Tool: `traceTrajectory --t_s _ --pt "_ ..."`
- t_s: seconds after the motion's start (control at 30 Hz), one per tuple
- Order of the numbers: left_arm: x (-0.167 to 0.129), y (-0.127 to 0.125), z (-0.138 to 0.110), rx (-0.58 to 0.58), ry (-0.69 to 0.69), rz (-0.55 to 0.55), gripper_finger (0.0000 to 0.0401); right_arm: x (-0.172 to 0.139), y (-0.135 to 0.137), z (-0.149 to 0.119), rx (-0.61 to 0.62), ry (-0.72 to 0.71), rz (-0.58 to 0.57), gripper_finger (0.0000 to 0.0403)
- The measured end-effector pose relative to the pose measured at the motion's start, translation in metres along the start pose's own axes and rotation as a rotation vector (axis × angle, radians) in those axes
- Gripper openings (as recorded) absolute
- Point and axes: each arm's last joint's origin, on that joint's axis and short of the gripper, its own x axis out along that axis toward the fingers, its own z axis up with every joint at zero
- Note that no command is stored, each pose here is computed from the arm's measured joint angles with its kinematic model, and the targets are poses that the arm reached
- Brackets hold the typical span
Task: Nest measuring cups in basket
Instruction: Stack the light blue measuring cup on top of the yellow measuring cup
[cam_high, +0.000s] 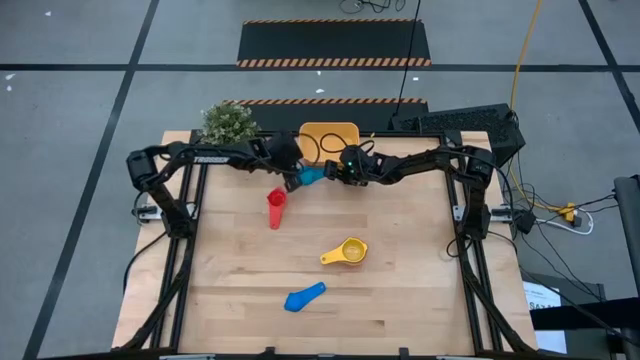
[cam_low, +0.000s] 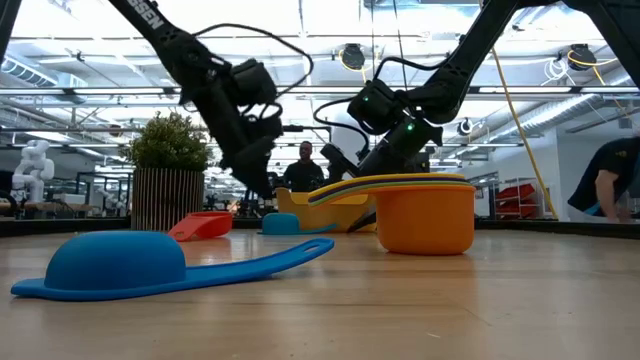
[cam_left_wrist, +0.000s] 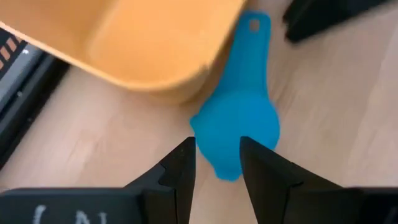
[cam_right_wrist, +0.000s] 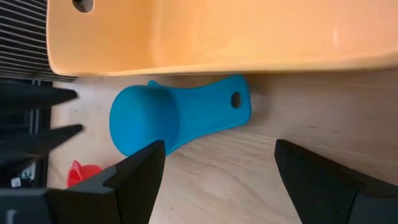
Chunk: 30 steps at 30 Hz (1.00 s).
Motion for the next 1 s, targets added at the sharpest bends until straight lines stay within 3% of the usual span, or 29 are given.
traceTrajectory --t_s 0.2,0.43,0.63,0.87,1.0 --pt "-0.002 -0.004 0.01 0.006 -0.058 -0.003 0.0144 0.0 0.0 -0.001 -0.033 0.082 0.033 0.0297" --pt "0.019 -0.004 0.003 0.025 -0.02 -0.004 0.0237 -0.01 0.006 -0.006 -0.07 0.26 0.103 0.0297" --pt "0.025 -0.006 0.002 0.066 -0.018 -0.044 0.0307 -0.026 0.013 -0.011 -0.124 0.287 0.081 0.0297" --pt "0.03 -0.009 0.001 0.073 -0.028 -0.222 0.03 -0.039 0.017 -0.01 -0.163 0.295 0.073 0.0297" --pt "0.034 -0.012 -0.001 0.114 -0.027 -0.252 0.0283 -0.046 0.02 -0.008 -0.169 0.29 0.085 0.0297"
